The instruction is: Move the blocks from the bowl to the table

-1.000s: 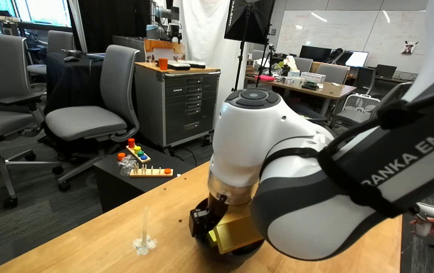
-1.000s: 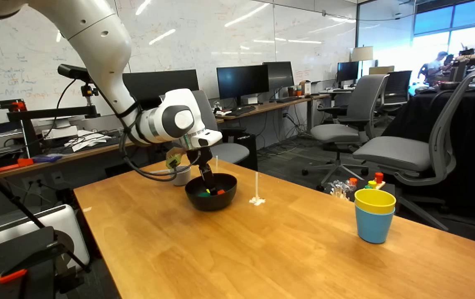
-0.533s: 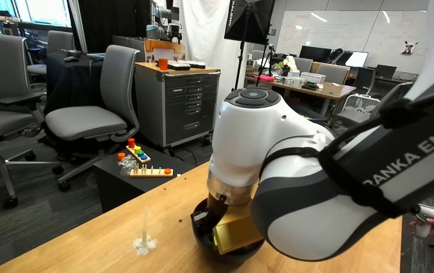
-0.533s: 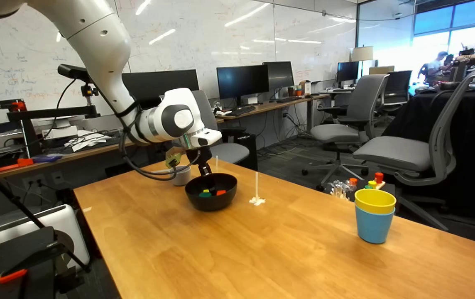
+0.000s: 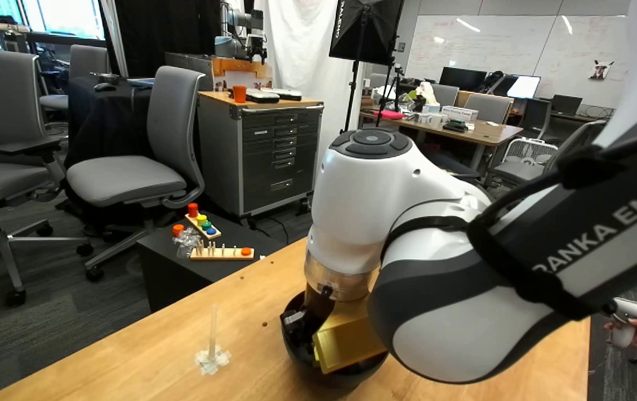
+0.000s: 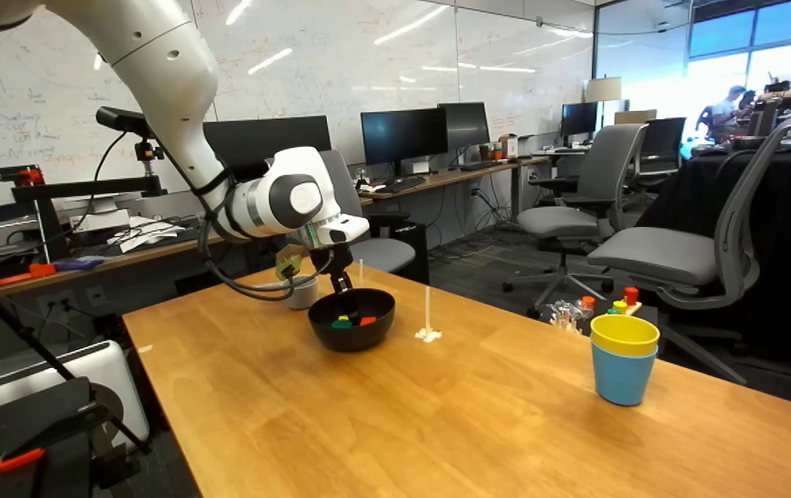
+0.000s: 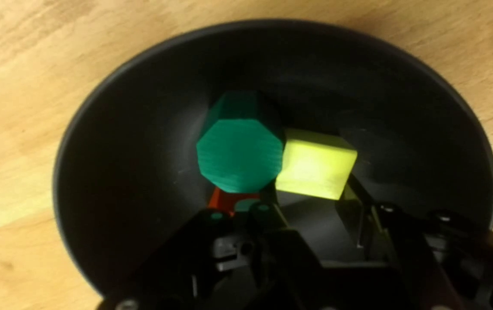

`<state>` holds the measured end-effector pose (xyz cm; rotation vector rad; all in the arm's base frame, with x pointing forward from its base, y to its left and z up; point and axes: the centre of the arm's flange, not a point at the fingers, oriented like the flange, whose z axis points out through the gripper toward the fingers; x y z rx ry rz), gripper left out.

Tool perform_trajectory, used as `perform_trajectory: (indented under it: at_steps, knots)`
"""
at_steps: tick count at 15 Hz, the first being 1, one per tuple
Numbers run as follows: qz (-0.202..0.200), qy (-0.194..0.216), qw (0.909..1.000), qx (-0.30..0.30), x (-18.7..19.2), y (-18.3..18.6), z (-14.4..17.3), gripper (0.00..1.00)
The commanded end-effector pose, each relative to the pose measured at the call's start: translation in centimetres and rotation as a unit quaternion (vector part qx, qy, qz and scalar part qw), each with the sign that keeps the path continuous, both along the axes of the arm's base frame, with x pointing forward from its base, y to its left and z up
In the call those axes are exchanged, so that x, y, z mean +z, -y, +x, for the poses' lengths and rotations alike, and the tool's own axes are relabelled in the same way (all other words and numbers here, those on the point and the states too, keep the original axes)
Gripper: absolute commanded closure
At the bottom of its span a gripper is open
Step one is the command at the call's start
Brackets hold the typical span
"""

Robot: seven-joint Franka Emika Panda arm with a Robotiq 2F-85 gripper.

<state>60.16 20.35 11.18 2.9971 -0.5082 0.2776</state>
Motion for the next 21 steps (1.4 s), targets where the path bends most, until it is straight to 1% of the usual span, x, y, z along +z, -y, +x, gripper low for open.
perform_trajectory:
  at_steps: [1,7,11,17,21]
  knots:
    - [-0.002,-0.006,0.9999,-0.011,-0.3,0.0,-0.5,0.85]
    - [0.001,-0.002,0.9998,-0.019,1.4,0.1,-0.1,0.85]
    - [0.002,0.004,0.9997,-0.025,3.3,0.3,0.2,0.85]
    - [0.006,0.013,0.9994,-0.030,7.3,0.7,0.5,0.85]
    - [0.010,0.018,0.9994,-0.029,11.3,1.3,0.2,0.85]
